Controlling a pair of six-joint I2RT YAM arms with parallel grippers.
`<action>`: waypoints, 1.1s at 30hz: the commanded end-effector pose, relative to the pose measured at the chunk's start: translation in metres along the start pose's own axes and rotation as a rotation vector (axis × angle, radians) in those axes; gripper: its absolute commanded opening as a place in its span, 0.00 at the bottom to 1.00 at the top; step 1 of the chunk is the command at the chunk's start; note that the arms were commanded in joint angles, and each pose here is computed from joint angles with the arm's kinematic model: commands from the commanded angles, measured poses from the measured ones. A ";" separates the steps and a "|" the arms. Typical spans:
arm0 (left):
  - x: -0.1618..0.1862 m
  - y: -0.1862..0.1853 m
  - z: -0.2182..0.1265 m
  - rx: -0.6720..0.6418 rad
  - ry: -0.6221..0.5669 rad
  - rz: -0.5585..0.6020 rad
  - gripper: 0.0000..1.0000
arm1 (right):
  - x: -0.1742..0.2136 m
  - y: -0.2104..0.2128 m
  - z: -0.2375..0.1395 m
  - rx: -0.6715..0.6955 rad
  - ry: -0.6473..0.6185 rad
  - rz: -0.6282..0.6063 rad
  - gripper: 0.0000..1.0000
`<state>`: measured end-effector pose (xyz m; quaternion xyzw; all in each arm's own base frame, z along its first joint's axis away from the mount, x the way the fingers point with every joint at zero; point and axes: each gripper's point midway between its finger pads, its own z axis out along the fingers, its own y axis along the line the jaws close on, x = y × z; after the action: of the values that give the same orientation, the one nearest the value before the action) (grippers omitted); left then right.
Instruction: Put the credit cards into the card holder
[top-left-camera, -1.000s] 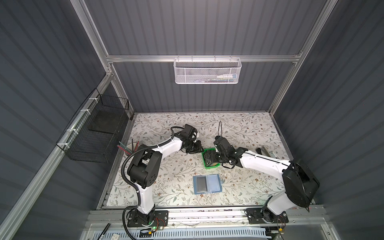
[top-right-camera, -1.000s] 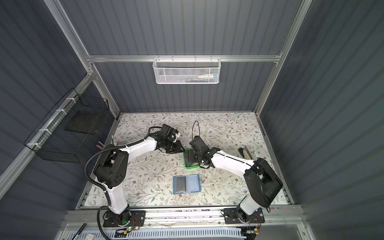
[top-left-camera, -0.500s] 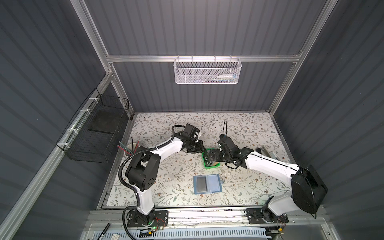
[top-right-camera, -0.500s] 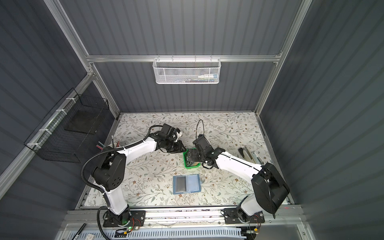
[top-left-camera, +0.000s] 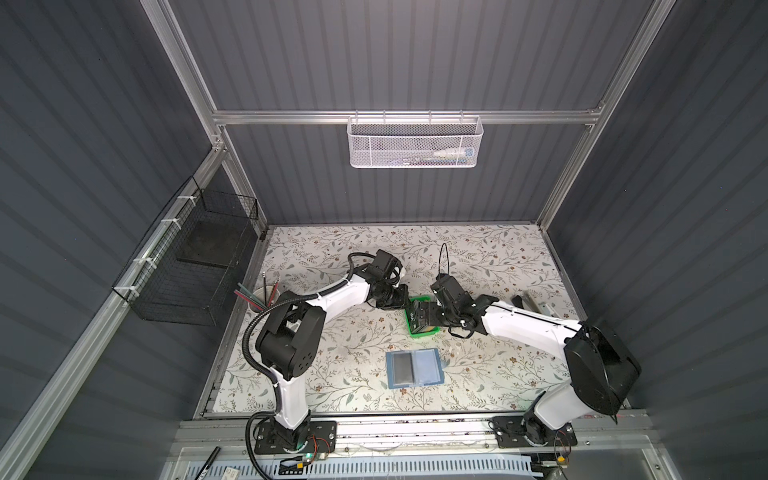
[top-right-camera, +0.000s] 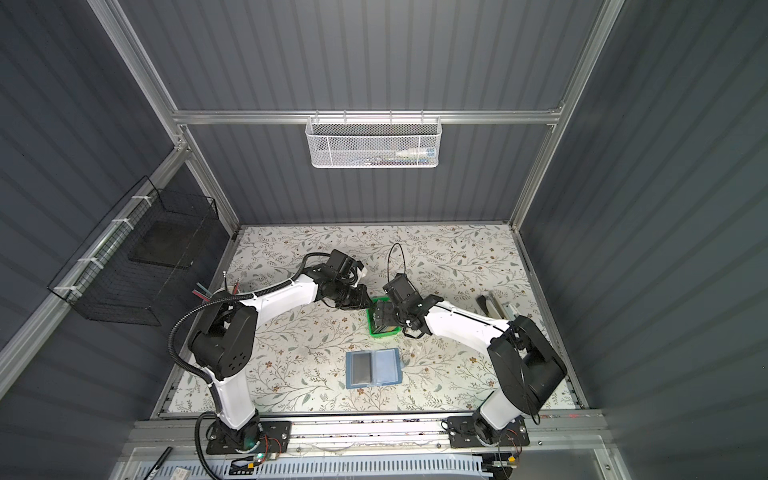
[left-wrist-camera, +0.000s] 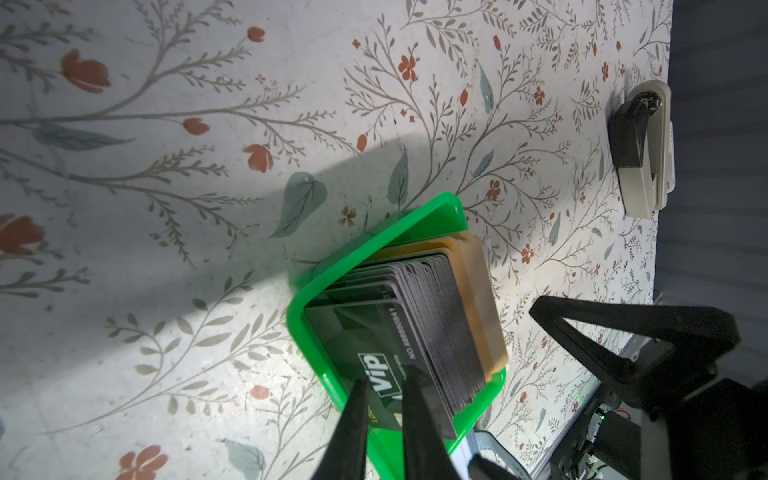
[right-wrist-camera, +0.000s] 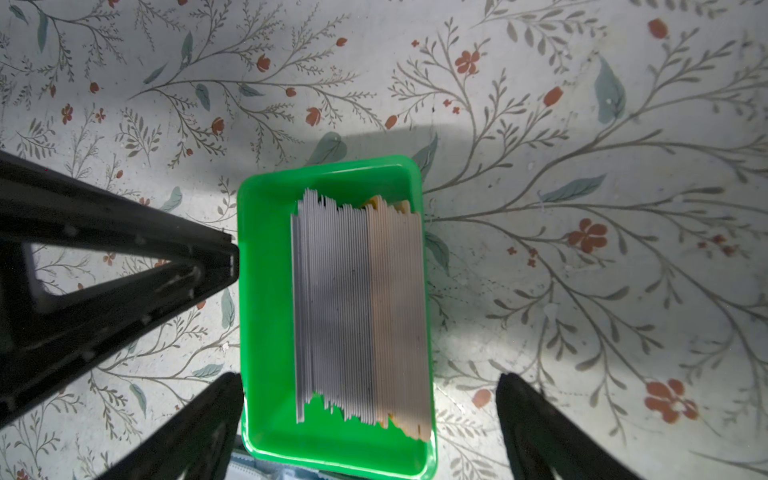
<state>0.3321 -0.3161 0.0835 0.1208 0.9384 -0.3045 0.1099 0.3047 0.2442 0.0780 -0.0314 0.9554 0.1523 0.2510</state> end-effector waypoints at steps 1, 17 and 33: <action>0.001 0.001 0.002 -0.016 0.017 0.009 0.18 | -0.001 -0.001 0.004 0.007 0.011 -0.011 0.97; 0.003 0.000 0.008 0.004 0.026 -0.011 0.15 | 0.000 0.001 0.022 0.015 0.046 -0.021 0.96; 0.008 -0.002 0.011 0.017 0.038 -0.020 0.13 | 0.002 -0.003 0.028 0.025 0.059 -0.008 0.96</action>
<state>0.3305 -0.3177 0.0788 0.1149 0.9398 -0.3054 0.1014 0.3133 0.2493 0.0545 -0.0379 0.9633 0.1404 0.2255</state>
